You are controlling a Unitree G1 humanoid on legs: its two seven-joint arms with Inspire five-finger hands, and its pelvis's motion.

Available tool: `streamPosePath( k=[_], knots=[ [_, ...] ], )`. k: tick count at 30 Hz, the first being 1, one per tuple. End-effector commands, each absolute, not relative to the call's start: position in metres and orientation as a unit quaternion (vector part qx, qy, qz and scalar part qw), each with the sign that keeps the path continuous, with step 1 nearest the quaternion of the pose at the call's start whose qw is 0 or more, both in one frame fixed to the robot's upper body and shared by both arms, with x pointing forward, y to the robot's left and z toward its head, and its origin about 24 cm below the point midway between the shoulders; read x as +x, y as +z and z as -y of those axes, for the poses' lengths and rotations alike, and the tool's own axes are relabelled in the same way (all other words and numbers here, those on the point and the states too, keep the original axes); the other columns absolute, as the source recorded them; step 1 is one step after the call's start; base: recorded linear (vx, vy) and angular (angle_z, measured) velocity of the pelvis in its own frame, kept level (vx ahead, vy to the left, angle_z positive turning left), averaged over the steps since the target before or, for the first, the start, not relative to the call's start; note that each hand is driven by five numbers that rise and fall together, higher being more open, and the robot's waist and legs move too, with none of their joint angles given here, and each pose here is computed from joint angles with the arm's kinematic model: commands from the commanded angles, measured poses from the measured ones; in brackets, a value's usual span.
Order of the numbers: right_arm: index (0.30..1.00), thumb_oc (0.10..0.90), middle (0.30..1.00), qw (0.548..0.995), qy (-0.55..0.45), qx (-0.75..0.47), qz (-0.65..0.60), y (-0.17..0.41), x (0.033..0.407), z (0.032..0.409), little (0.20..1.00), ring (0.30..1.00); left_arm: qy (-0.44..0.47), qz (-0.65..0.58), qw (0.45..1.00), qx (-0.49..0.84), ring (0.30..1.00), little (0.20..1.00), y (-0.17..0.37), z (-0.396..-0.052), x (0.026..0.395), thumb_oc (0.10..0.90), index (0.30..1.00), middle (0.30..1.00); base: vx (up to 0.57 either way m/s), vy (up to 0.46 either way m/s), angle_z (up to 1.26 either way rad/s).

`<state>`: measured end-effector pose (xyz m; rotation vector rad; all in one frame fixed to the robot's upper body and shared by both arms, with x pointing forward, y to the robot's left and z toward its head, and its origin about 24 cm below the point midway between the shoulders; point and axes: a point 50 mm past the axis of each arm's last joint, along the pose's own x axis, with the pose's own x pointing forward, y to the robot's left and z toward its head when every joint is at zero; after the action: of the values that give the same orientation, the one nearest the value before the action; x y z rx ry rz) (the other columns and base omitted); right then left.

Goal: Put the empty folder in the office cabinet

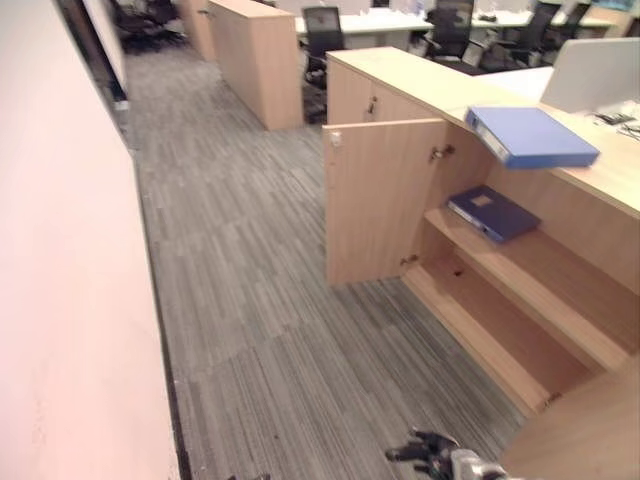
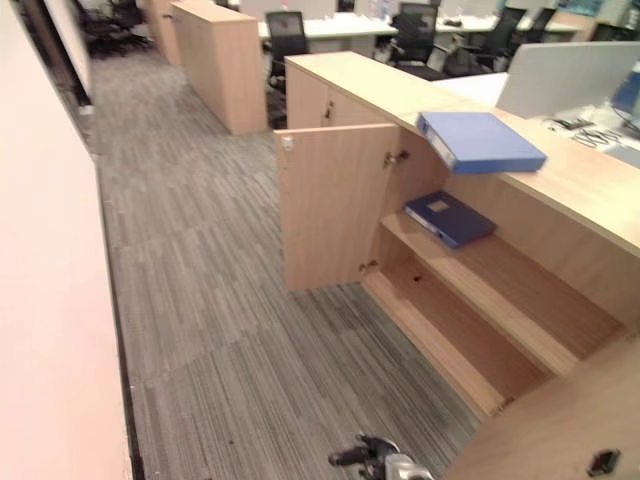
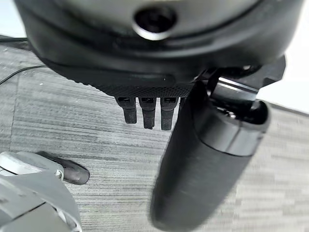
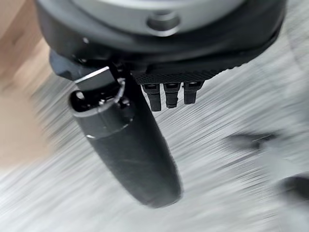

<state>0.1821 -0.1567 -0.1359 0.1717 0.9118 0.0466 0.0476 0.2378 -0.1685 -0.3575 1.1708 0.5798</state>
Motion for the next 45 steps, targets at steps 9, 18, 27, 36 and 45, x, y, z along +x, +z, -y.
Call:
streamPosePath(
  k=[9, 18, 27, 36, 45],
  knots=[
    [0.9, 0.8, 0.9, 0.954, 0.044, 0.105, -0.276, -0.083, 0.209, 0.184, 0.9, 0.9, 0.387, -0.502, 0.762, -0.131, 0.9, 0.9, -0.143, -0.317, 0.027, 0.8, 0.9, 0.9, 0.19, -0.07, 0.25],
    [0.9, 0.8, 0.9, 0.937, -0.038, 0.085, -0.337, -0.104, 0.187, 0.223, 0.9, 0.9, 0.366, -0.457, 0.795, -0.157, 0.9, 0.9, -0.146, -0.301, 0.052, 0.8, 0.9, 0.9, 0.36, -0.2, 0.22],
    [0.9, 0.8, 0.9, 0.882, -0.141, 0.064, -0.446, -0.132, 0.148, 0.265, 0.9, 0.9, 0.253, -0.446, 0.838, -0.187, 0.9, 0.9, -0.154, -0.25, 0.091, 0.8, 0.9, 0.9, 0.33, -0.279, 0.02],
    [0.9, 0.8, 0.9, 0.823, -0.199, 0.079, -0.526, -0.152, 0.091, 0.271, 0.9, 0.9, 0.241, -0.401, 0.873, -0.141, 0.9, 0.9, -0.137, -0.268, 0.127, 0.8, 0.9, 0.9, 0.19, -0.139, -0.1],
    [0.9, 0.8, 0.9, 0.81, -0.201, 0.076, -0.546, -0.157, 0.068, 0.267, 0.9, 0.9, 0.148, -0.267, 0.947, -0.101, 0.9, 0.9, -0.092, -0.258, 0.191, 0.8, 0.9, 0.9, 0.11, -0.085, -0.35]
  ],
)
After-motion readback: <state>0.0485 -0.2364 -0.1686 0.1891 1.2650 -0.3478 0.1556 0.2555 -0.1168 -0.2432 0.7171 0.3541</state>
